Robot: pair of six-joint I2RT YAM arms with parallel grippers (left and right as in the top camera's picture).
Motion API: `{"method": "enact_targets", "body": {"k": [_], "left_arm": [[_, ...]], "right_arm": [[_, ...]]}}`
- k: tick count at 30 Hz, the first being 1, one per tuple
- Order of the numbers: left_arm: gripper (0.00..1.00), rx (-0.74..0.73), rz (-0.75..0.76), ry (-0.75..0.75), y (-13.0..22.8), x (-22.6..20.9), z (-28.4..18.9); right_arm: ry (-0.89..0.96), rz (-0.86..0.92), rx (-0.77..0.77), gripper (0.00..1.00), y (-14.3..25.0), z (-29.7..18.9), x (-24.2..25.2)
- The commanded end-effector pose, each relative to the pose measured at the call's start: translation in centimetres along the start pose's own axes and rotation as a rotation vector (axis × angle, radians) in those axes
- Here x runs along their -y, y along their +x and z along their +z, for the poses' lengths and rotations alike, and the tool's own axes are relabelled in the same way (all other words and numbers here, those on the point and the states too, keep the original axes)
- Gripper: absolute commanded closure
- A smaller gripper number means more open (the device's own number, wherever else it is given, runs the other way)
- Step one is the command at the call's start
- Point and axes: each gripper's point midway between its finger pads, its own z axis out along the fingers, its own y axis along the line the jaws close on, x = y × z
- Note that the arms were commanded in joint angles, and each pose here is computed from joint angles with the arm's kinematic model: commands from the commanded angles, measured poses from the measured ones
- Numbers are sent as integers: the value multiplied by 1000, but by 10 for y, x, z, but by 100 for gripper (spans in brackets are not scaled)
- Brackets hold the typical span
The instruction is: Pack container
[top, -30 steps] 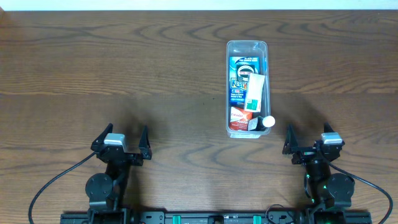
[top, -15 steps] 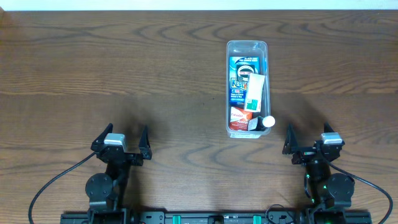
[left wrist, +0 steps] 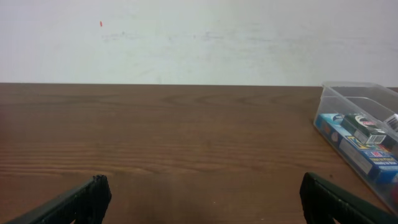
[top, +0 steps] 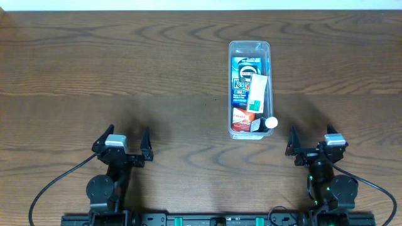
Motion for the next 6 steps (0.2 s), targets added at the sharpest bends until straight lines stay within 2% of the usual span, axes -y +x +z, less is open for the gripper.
{"method": "enact_targets", "body": {"k": [1,6], "left_arm": [[2,-47,9,4,15,0,1],[2,-47,9,4,15,0,1]], "right_arm": [[-21,-14,-1,1,1,0,-4],[-21,-14,-1,1,1,0,-4]]}}
